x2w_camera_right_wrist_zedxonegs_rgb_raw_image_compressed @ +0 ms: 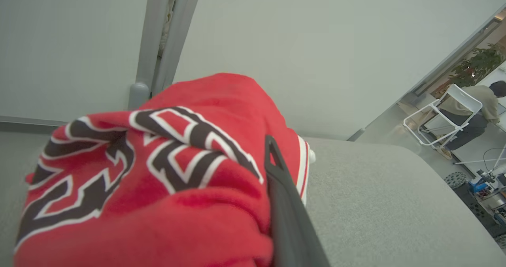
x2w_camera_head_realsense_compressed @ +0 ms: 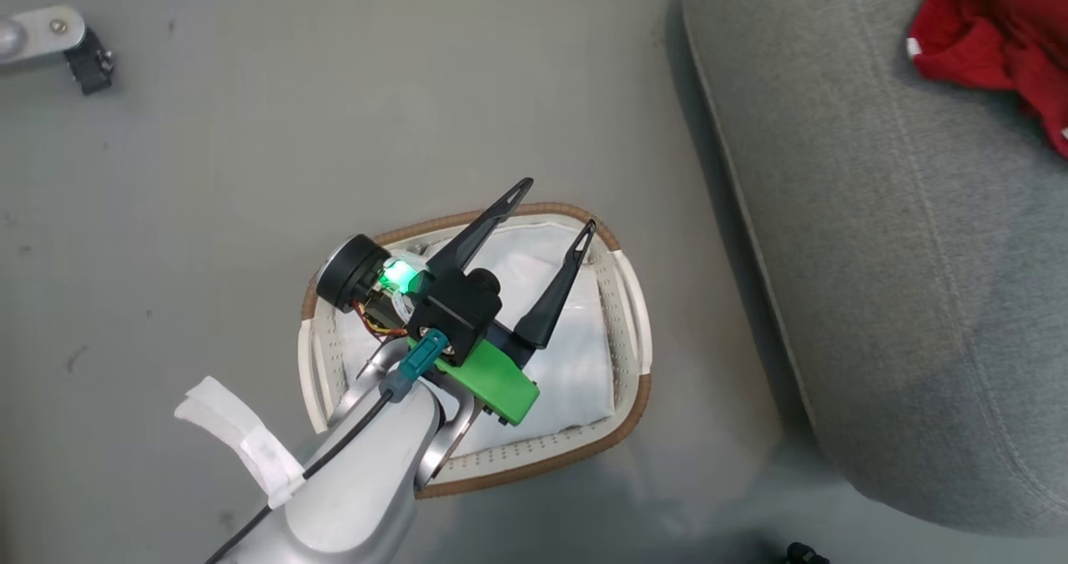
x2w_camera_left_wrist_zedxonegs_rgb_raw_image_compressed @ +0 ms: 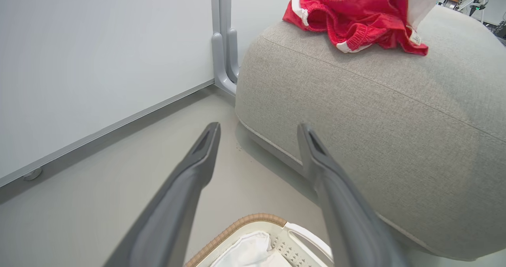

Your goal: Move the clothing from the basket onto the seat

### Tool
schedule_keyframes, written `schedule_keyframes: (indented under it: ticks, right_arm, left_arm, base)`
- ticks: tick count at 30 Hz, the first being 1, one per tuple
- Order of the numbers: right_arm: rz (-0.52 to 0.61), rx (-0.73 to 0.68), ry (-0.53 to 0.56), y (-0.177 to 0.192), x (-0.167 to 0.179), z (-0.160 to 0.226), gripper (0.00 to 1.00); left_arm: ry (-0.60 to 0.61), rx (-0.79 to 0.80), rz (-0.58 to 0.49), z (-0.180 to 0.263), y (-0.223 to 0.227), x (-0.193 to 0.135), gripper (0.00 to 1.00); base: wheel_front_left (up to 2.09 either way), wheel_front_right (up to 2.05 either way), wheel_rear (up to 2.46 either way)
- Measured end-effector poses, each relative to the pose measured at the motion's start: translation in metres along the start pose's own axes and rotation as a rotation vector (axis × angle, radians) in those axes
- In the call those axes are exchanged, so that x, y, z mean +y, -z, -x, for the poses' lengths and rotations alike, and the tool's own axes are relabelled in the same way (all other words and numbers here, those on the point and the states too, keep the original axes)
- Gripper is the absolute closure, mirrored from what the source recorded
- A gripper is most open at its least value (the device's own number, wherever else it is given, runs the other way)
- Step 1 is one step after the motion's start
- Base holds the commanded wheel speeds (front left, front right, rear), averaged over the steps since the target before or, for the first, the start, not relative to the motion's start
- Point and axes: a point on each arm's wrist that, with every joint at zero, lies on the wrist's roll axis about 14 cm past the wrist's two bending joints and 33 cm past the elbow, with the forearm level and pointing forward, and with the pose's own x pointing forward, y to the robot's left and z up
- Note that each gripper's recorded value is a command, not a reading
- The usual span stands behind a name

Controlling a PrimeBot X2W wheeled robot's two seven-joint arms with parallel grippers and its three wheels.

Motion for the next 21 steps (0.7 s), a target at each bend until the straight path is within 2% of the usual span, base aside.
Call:
schedule_keyframes:
  ticks: [5,7,9,21]
  right_arm:
    - [-0.046,0.092,-0.037,0.045,0.030,0.007,1.00]
    - [-0.057,0.094,-0.045,0.049,0.037,0.011,0.74]
    - [-0.062,0.095,-0.045,0.051,0.038,0.017,0.00]
    - [-0.105,0.066,-0.045,0.046,0.036,0.074,0.00]
  left_arm:
    - [-0.035,0.023,0.011,0.004,0.012,0.014,0.00]
    - [-0.031,0.029,0.010,0.004,0.015,0.013,0.00]
    - [-0.021,0.031,0.009,0.002,0.016,0.010,0.00]
    - [0.034,-0.006,0.005,-0.007,-0.002,-0.011,0.00]
  base:
    - [0.00,0.00,0.00]
    - [0.00,0.00,0.00]
    - [0.00,0.00,0.00]
    - [0.00,0.00,0.00]
